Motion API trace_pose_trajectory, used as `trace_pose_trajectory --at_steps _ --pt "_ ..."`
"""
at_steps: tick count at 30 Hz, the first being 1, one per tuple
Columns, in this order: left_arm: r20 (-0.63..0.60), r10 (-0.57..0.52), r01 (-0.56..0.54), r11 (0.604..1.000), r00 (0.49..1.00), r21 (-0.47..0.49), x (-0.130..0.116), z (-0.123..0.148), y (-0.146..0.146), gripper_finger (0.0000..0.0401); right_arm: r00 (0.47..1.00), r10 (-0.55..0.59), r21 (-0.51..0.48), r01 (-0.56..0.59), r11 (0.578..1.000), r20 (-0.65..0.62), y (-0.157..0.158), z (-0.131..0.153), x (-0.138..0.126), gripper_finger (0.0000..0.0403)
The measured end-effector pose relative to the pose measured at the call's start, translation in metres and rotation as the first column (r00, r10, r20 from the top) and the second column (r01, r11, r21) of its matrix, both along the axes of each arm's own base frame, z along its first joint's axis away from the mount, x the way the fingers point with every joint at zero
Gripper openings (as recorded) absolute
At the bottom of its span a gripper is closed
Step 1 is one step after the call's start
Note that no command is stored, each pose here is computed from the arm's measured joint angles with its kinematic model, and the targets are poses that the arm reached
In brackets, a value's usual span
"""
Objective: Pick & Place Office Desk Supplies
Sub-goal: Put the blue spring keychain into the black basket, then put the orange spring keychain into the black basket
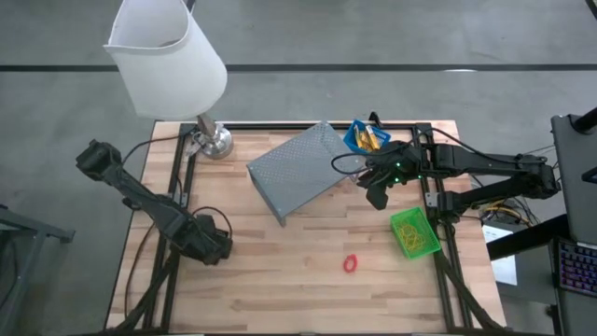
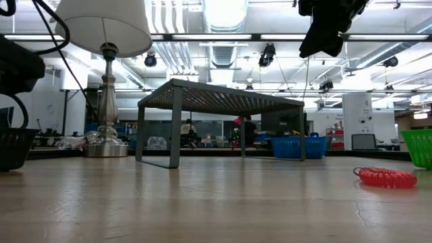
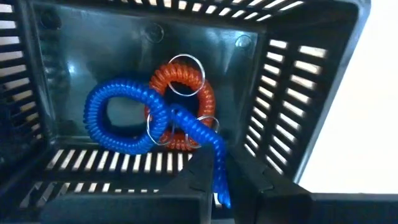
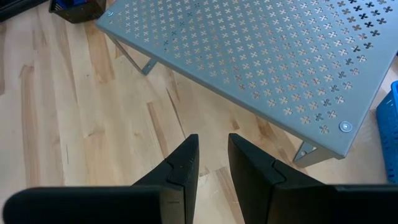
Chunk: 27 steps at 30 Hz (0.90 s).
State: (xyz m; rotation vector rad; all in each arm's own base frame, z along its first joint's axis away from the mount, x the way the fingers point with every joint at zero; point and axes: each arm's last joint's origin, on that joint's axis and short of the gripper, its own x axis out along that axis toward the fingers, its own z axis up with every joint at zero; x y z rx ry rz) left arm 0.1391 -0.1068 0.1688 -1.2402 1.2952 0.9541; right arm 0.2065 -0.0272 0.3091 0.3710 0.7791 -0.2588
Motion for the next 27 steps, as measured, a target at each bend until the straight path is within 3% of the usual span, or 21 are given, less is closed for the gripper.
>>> trace_pose_trajectory --at_steps 17,27 --pt "0.01 -0.023 0.023 1.0 1.0 0.006 -0.003 0.003 0.002 0.0127 1.0 0.0 0.0 0.0 1.0 0.0 0.0 0.0 0.0 0.0084" --pt "-0.053 -0.019 0.021 1.0 0.998 0.023 -0.012 0.025 0.008 0.0134 1.0 0.0 0.0 0.0 1.0 0.0 0.0 0.0 0.0 0.0084"
